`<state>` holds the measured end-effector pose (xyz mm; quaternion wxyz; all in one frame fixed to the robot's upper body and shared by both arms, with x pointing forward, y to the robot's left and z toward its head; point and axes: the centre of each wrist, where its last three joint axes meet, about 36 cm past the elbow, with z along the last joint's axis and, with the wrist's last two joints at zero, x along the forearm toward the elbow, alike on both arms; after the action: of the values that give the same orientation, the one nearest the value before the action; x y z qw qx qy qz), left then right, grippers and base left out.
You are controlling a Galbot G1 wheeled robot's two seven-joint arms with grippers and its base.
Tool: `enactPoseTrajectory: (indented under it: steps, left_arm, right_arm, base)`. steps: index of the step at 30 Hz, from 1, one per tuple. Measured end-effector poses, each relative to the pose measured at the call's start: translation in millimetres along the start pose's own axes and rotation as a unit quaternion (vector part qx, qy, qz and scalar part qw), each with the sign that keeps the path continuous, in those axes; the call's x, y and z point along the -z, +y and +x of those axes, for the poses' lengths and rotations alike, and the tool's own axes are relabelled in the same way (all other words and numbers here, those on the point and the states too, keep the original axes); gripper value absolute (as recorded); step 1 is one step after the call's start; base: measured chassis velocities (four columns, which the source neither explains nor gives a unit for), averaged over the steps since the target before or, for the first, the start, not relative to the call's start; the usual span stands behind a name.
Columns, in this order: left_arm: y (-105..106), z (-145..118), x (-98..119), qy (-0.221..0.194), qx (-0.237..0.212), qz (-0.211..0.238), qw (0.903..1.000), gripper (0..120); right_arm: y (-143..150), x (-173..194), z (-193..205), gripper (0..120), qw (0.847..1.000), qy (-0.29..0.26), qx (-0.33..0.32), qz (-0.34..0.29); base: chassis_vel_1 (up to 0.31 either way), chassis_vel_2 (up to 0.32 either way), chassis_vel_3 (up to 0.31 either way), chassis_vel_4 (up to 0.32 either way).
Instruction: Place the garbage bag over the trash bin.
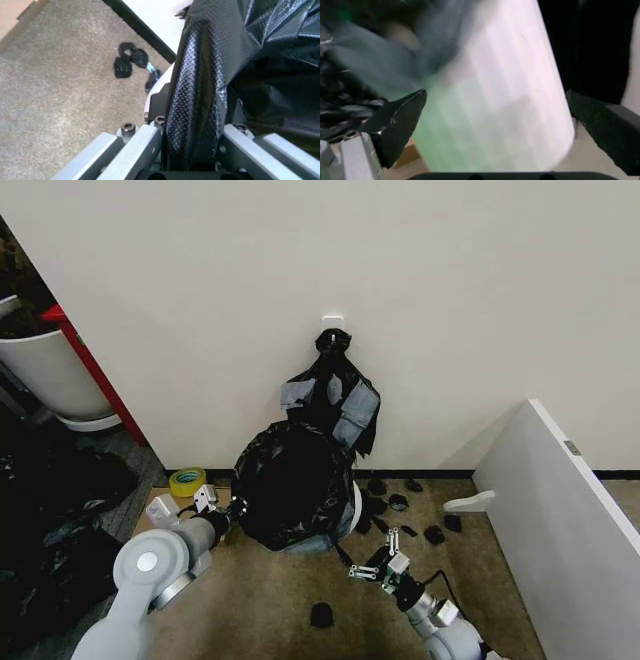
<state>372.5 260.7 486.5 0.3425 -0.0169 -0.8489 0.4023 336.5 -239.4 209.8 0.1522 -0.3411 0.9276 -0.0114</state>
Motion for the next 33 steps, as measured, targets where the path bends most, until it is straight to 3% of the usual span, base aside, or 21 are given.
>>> enactPoseTrajectory:
  steps: [13, 24, 29, 33]
  left_arm:
    - [-9, 4, -5, 0.013, -0.012, -0.004, 0.9998, 0]
    - [-4, -4, 1, 0.007, 0.0, -0.007, 1.0, 0]
    - [3, -15, -21, -0.011, 0.036, -0.075, 0.9965, 0]
    - [7, -13, -23, -0.028, 0.044, -0.131, 0.9901, 0]
  right_arm:
    - [-16, -2, 4, 100, 0.999, 0.011, -0.043, 0.026]
    - [-45, 8, 38, 100, 0.999, 0.001, 0.025, -0.034]
    - [-65, 18, 42, 100, 1.0, -0.003, -0.018, -0.023]
    - [-75, 29, 36, 100, 0.996, -0.024, -0.076, -0.035]
  base:
    - [0.0, 0.0, 0.0, 0.0]
    - [0.0, 0.0, 0.0, 0.0]
    - [0.0, 0.0, 0.0, 0.0]
    - [0.0, 0.0, 0.0, 0.0]
